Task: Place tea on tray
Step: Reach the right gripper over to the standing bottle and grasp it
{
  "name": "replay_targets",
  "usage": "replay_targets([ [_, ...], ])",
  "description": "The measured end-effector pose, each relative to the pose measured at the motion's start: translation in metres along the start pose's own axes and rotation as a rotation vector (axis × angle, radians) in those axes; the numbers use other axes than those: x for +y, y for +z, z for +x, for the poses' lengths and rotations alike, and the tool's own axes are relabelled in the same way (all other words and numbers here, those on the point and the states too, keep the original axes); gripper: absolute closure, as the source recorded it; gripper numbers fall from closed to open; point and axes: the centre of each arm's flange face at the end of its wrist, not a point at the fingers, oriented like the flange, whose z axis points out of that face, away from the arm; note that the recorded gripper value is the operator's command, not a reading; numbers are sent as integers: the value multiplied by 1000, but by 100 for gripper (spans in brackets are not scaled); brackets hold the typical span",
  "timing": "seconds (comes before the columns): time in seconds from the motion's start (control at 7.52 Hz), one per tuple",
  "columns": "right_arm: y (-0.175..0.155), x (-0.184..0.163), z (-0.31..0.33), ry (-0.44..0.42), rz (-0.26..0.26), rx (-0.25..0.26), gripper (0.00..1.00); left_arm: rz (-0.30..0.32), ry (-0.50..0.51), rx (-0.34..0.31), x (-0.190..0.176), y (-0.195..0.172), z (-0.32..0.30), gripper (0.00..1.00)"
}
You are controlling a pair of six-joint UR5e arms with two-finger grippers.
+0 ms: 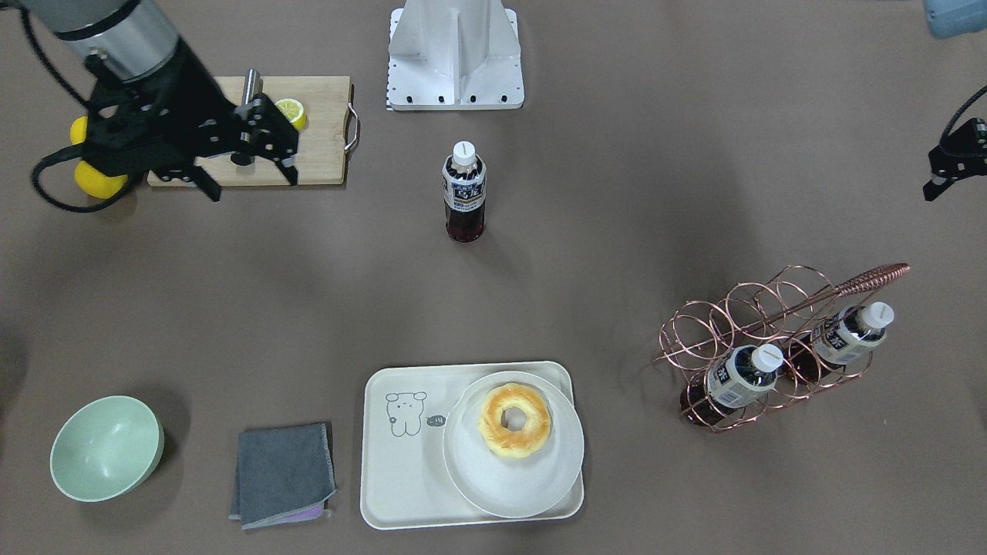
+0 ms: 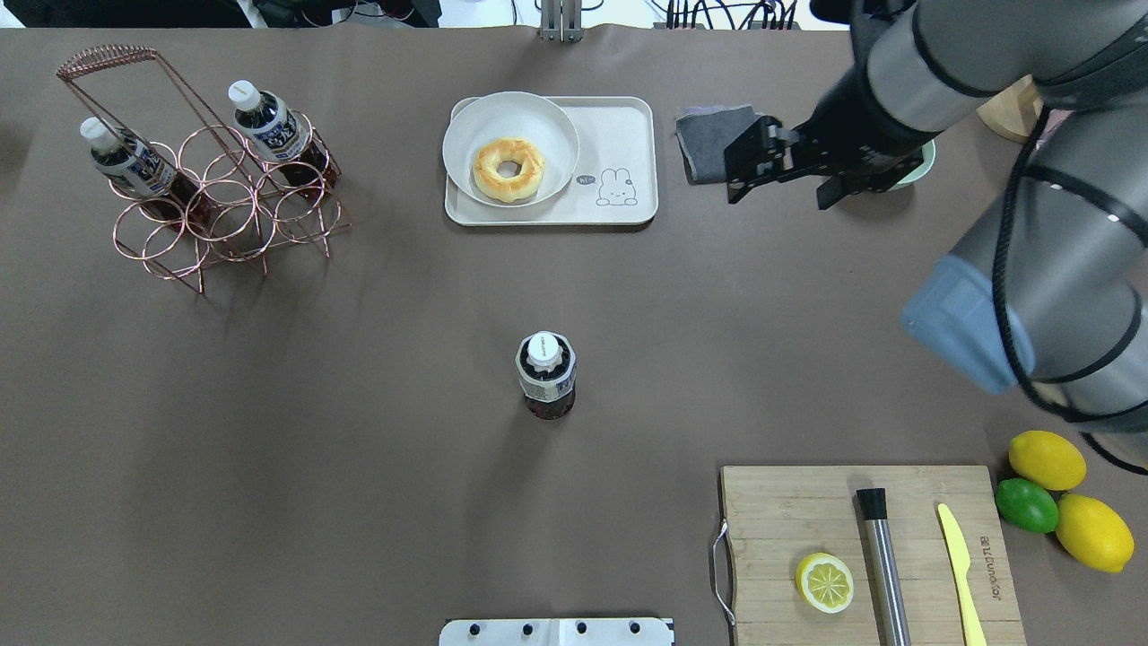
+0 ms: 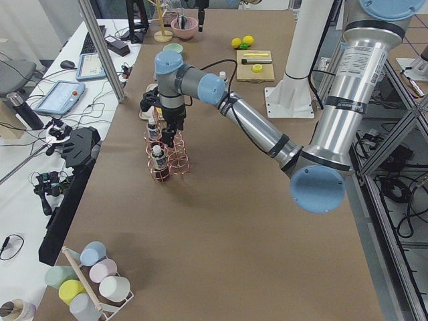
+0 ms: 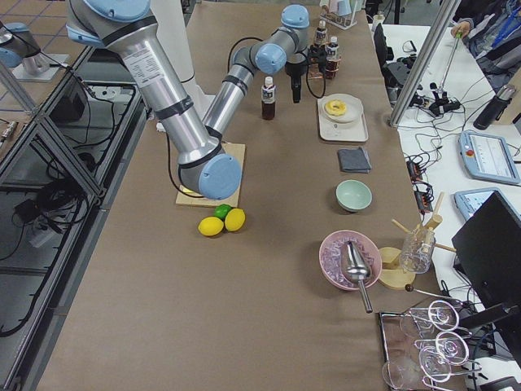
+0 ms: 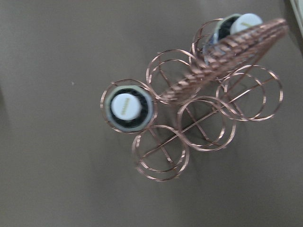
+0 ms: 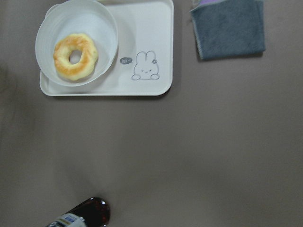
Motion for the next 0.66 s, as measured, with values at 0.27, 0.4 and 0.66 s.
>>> replay_targets([
  [0.27, 24, 45, -88, 14, -22, 36, 1, 12, 19, 35, 15, 10, -53, 3],
  [0.4, 37, 67, -113, -10, -32, 47, 2, 15, 22, 40, 17, 12, -60, 3],
  [0.66, 58, 96, -155, -18, -47, 57, 5, 16, 23, 43, 20, 13, -64, 3],
])
